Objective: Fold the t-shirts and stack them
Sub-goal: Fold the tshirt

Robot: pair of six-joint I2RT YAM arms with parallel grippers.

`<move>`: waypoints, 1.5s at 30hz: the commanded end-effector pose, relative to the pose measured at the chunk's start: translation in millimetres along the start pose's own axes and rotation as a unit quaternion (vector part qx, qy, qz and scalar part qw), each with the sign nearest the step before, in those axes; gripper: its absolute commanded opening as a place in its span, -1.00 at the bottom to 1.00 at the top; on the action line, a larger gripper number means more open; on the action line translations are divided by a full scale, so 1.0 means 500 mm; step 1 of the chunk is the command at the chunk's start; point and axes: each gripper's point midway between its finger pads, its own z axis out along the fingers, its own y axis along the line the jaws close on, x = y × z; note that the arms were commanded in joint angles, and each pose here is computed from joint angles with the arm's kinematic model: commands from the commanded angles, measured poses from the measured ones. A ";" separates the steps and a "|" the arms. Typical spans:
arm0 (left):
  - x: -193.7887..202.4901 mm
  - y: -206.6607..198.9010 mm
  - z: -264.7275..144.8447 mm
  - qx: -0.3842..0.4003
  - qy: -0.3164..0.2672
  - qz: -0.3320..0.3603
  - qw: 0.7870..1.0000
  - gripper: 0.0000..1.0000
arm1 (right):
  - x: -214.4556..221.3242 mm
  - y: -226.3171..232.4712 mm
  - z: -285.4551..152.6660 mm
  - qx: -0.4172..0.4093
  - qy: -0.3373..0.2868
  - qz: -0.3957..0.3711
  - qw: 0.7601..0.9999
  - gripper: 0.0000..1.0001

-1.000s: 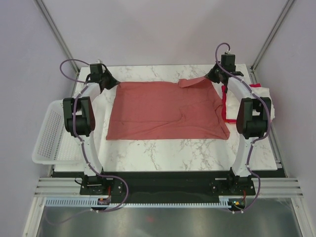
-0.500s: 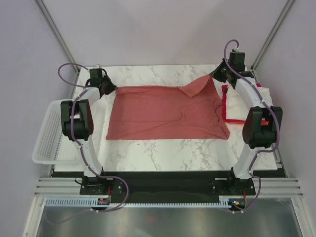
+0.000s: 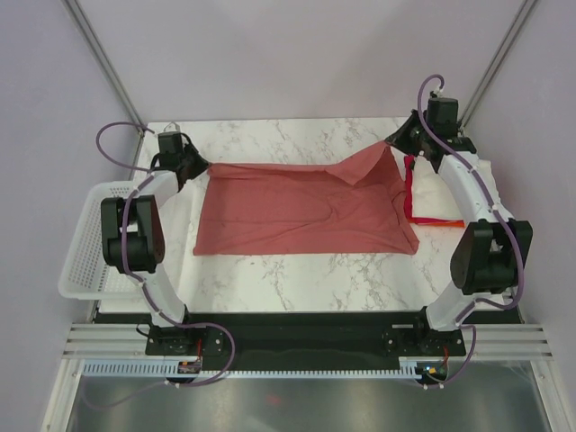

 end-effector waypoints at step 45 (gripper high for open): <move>0.091 0.053 -0.150 -0.065 -0.010 0.019 0.998 -0.89 | 0.189 -0.151 -0.202 0.068 0.012 0.003 0.998 -0.92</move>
